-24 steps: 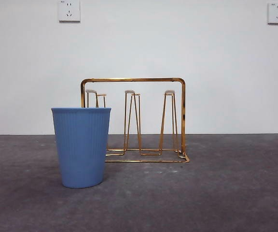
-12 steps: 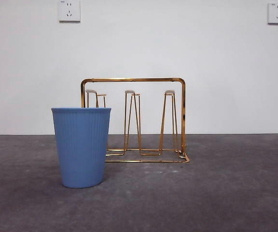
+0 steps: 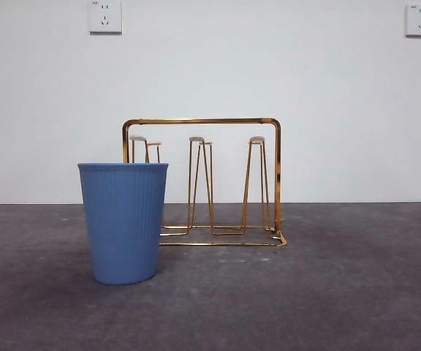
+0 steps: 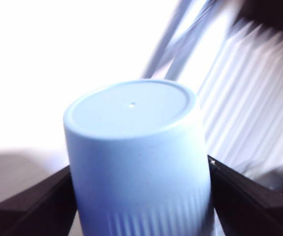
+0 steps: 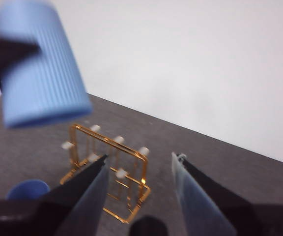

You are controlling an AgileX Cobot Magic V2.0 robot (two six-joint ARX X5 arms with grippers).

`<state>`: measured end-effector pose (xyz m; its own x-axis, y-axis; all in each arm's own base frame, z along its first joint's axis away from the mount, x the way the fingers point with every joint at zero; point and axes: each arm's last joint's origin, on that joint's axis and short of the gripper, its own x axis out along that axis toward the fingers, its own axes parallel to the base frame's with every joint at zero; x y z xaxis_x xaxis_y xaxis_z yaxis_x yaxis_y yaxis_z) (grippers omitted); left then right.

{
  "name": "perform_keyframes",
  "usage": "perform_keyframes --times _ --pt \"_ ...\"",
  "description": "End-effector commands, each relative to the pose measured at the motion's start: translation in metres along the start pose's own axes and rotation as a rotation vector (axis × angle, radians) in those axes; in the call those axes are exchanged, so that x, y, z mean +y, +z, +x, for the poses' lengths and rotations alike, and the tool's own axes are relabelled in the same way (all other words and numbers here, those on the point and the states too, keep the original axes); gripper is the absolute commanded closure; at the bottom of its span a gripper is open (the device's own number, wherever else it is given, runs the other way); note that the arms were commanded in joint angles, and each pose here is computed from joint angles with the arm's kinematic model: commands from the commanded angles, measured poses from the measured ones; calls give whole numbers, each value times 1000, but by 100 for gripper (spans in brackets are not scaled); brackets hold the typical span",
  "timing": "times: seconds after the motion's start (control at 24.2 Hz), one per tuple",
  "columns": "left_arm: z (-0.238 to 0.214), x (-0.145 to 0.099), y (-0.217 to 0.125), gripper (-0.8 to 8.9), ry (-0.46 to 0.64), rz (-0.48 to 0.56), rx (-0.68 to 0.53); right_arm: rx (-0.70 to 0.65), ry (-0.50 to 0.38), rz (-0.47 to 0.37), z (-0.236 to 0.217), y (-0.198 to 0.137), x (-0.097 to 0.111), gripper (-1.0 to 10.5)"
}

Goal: Pick up cup 1,put cup 1 in the cup rack,pick up cup 2,put cup 2 in the cup rack

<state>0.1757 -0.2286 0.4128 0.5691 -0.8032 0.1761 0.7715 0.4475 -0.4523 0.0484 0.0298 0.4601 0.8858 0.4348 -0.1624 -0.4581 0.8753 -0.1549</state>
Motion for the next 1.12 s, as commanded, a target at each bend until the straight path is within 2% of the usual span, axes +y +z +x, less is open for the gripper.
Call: perform_keyframes --times 0.04,0.21,0.45,0.83,1.12 --pt "3 0 -19 820 193 229 76 1 -31 -7 -8 -2 -2 725" --pt "15 2 -45 820 355 320 129 15 -53 -9 -13 -5 -3 725" --pt "35 22 -71 820 498 365 160 72 -45 -17 -13 -11 -3 725" --pt "63 62 -98 820 593 373 138 87 -44 -16 -13 -13 -2 725" --pt "74 85 -113 820 625 372 129 86 -44 -15 -13 -12 -3 726"
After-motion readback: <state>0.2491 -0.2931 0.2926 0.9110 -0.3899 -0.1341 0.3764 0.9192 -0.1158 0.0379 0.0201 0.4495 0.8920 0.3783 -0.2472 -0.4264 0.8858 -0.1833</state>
